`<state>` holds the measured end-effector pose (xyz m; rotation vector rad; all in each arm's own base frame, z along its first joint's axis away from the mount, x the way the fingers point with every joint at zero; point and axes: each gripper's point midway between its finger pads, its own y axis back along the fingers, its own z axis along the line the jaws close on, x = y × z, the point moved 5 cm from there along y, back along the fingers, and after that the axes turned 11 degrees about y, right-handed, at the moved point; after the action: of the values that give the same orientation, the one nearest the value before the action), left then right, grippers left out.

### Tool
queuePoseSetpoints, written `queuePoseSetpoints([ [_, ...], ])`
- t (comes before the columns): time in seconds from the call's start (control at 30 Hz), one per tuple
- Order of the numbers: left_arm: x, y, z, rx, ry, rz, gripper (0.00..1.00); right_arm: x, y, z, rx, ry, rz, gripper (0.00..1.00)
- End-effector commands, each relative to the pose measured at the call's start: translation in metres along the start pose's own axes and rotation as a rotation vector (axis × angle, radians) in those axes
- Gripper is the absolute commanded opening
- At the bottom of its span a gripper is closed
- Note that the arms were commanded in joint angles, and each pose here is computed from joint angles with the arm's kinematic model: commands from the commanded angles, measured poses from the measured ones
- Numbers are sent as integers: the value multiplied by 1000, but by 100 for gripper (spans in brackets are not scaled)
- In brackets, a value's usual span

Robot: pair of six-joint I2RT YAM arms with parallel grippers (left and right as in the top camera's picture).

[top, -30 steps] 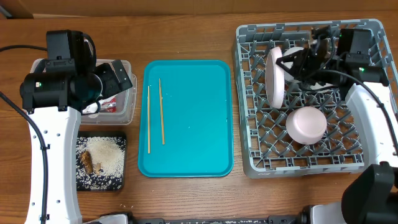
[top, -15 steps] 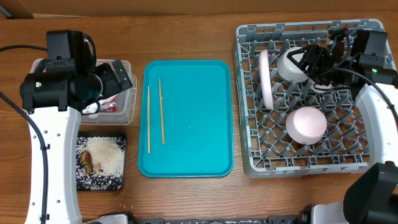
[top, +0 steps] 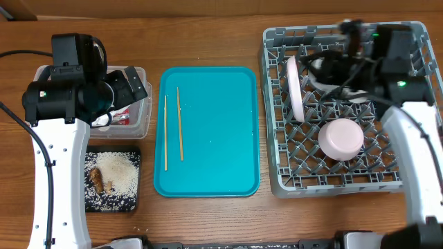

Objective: Sort waste into correct bins and load items into the dishwasher
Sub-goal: 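Open the right gripper to release the large pink plate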

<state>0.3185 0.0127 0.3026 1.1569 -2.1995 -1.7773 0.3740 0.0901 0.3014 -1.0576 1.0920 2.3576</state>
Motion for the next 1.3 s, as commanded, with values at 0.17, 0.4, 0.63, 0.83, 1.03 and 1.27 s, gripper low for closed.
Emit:
queuePoseSetpoints([
  [0.17, -2, 5, -3, 10, 3, -15, 100, 26, -42, 22, 315, 195, 162, 4],
  [0.4, -2, 5, -3, 10, 3, -15, 100, 50, -70, -6, 540, 223, 290, 4],
  [0.63, -2, 5, -3, 10, 3, -15, 100, 41, -43, -41, 857, 154, 239, 4],
  [0.83, -2, 5, -3, 10, 3, -15, 100, 37, -38, -41, 868, 150, 218, 6],
  [1.03, -2, 5, -3, 10, 3, -15, 100, 37, -32, -48, 894, 133, 222, 16],
  [1.27, -2, 5, -3, 10, 3, -15, 100, 38, -8, -78, 1006, 55, 224, 19],
])
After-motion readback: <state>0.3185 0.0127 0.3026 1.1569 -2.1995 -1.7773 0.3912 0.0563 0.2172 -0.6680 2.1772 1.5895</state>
